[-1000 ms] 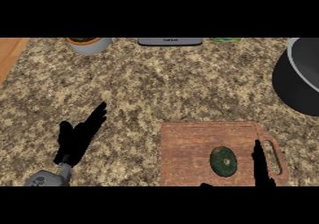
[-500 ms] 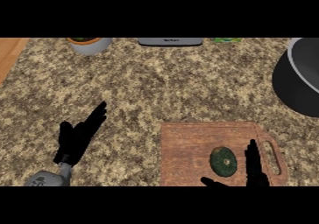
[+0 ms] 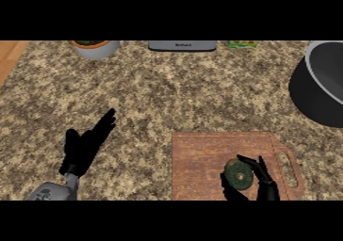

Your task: Pick the squash from the cutting board and place it in the pot

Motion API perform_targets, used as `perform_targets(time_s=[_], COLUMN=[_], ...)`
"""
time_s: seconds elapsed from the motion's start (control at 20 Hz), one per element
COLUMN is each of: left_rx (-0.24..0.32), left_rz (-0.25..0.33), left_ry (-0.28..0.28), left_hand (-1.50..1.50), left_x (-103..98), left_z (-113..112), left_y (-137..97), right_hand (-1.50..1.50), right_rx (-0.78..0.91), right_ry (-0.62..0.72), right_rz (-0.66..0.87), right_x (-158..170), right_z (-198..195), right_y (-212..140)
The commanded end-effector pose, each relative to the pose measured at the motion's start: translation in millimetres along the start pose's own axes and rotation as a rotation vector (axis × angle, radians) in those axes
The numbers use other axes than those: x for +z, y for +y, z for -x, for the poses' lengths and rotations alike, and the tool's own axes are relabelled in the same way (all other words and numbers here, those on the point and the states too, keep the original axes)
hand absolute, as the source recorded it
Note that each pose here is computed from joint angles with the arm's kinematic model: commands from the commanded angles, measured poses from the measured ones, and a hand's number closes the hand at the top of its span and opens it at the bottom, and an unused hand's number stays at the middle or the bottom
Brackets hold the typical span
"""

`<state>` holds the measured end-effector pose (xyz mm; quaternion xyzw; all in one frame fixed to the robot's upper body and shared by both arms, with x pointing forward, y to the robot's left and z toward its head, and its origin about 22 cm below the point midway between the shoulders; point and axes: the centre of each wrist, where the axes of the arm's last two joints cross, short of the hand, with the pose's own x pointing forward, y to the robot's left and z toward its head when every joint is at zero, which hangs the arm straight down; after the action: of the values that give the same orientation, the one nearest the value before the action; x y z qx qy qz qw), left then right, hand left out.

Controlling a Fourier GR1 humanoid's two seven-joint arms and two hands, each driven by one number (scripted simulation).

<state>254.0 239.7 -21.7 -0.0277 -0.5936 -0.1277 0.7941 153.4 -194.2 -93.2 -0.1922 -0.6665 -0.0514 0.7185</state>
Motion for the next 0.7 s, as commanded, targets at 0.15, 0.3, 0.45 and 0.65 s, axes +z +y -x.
perform_targets(time_s=[0.15,0.3,0.45,0.65], left_rx=[-0.004,0.017,-0.022,0.007], left_rz=[0.006,0.004,-0.019,-0.023], left_ry=[0.002,0.000,-0.003,0.007], left_hand=[0.00,0.00,0.00,0.00], left_x=[9,9,-6,2], left_z=[0,-11,10,7], left_y=[9,3,15,12], right_hand=[1.50,1.50,1.50,1.50], right_rx=[-0.096,-0.065,-0.014,0.073], right_ry=[0.005,-0.056,-0.109,-0.103], right_rz=[-0.014,0.034,0.133,0.372], right_x=[6,10,-12,-41], right_z=[23,19,26,17], right_y=[15,13,-17,-176])
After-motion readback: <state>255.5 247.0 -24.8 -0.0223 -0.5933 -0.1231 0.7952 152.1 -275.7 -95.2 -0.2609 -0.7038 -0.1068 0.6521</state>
